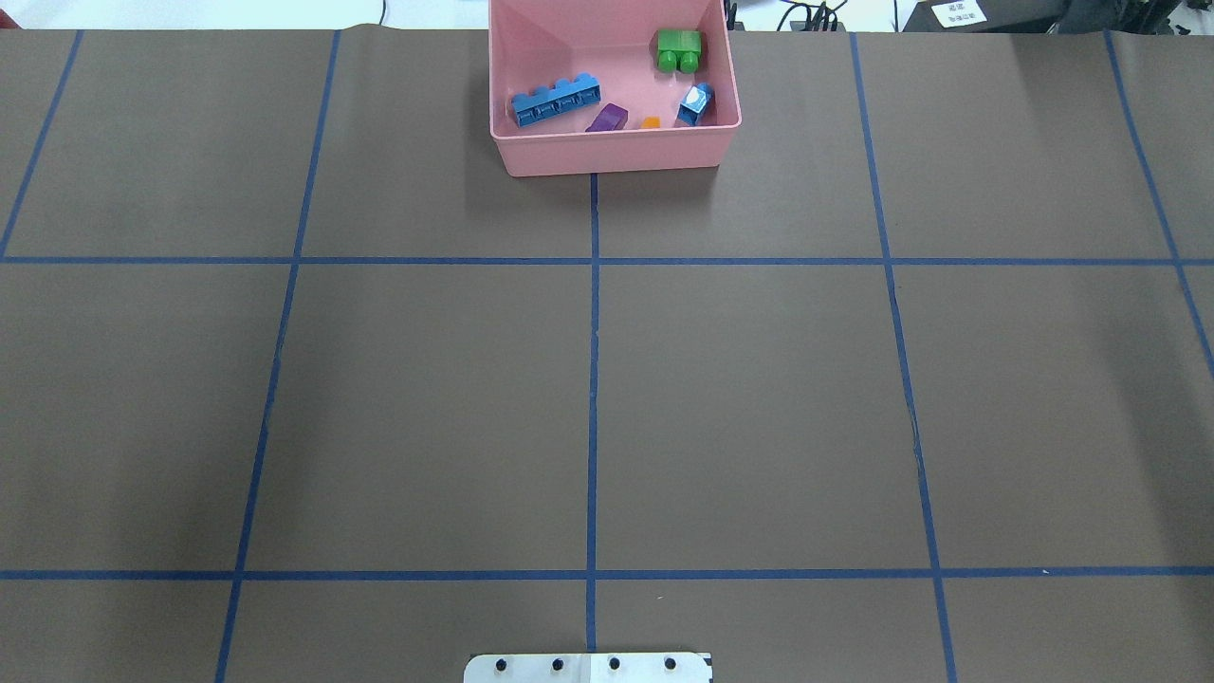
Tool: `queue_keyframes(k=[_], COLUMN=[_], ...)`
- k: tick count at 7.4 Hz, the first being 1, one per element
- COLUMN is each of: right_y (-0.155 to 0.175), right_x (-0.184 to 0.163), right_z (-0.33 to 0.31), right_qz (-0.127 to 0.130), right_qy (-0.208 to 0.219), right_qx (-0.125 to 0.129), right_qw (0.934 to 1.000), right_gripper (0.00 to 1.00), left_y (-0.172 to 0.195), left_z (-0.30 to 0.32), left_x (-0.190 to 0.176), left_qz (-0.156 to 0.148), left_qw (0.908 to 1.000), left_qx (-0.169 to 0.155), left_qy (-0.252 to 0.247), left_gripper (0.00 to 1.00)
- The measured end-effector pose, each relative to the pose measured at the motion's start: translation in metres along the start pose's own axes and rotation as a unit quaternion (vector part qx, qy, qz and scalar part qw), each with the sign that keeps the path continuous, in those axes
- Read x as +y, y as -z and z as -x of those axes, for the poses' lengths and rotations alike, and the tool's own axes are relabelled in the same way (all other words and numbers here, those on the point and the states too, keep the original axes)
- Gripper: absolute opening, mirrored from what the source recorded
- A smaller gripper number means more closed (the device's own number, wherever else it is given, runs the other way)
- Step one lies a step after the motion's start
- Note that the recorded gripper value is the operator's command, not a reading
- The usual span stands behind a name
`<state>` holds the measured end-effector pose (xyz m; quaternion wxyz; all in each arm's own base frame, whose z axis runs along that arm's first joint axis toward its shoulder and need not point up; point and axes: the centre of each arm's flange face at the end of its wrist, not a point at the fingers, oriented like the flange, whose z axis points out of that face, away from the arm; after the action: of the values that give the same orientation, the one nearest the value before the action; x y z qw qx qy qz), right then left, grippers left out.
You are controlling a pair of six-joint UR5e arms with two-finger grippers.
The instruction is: Put all blocks into box
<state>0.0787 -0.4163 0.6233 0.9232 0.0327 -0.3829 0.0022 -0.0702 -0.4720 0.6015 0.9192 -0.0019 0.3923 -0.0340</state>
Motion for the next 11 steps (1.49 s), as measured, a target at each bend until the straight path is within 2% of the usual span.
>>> queue_keyframes(k=[5, 11], right_y=[0.0004, 0.0009], right_x=[-0.0003, -0.0002], right_z=[0.0009, 0.0024], right_qz=[0.0, 0.0], right_qy=[0.013, 0.063], right_qx=[-0.001, -0.006], right_qw=[0.9999, 0.998], right_gripper=[1.0, 1.0], left_y=[-0.0029, -0.0038], left_z=[0.0027, 0.0042], left_x=[-0.0003, 0.0005], left_qz=[0.002, 0.003], left_qw=[1.0, 1.0], left_qx=[0.0, -0.001], left_qy=[0.001, 0.003], left_gripper=[1.0, 1.0])
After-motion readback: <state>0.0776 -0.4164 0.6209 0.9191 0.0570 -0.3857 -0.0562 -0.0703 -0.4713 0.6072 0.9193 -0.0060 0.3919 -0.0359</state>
